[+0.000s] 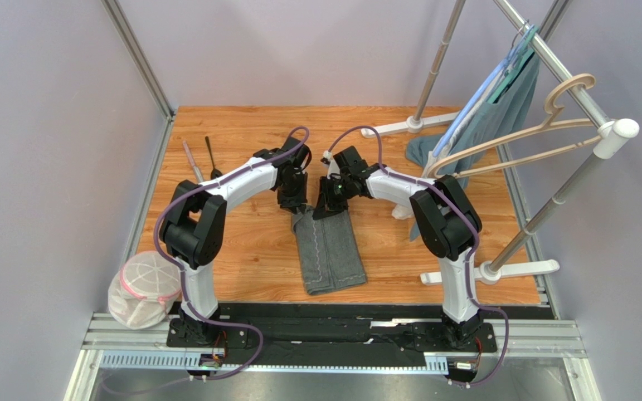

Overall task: Fold the napkin into a case and place the utensils inside
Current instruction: Smooth out the 2/3-rectangle-folded napkin at the center of the board.

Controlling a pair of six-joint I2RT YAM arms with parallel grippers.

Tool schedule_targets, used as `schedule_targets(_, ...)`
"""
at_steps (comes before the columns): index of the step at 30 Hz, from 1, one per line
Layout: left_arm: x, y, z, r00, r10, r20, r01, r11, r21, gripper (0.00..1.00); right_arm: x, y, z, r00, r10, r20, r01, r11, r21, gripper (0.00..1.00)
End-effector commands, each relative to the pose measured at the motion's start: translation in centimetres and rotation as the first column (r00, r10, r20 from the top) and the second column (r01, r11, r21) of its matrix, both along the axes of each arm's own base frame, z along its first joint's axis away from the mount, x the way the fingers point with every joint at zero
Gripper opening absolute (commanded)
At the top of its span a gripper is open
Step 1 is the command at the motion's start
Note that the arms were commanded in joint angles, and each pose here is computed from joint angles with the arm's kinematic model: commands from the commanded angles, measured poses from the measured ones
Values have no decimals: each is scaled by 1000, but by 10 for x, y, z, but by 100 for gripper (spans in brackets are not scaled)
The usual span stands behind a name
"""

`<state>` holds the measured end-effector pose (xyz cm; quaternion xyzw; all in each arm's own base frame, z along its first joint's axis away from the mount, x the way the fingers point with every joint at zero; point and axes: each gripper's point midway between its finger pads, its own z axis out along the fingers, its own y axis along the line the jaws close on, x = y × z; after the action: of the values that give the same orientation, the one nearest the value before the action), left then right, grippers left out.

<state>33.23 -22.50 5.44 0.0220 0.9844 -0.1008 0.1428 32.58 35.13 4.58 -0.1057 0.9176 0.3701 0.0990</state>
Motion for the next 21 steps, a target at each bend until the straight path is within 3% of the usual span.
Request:
schedule_targets(1,5,-13,11,999,-34,38,35,999,-27,37,11,8,11,1000,7,29,-8,999,36,6)
schedule_targets(12,13,-10,-4,998,-59,22,57,992,109,36,13,10,10,1000,8,24,-9,999,44,6)
schedule_targets(15,16,-11,-3,998,-61,29,58,992,109,30,15,8,8,1000,3,22,-4,999,41,6)
schedule_targets(19,22,-14,6,996,-69,58,62,993,104,10,18,6,5,1000,-7,16,6,999,39,6)
schedule_targets(21,23,-16,10,996,-71,61,65,994,92,5,21,5,3,1000,-11,15,10,999,39,6)
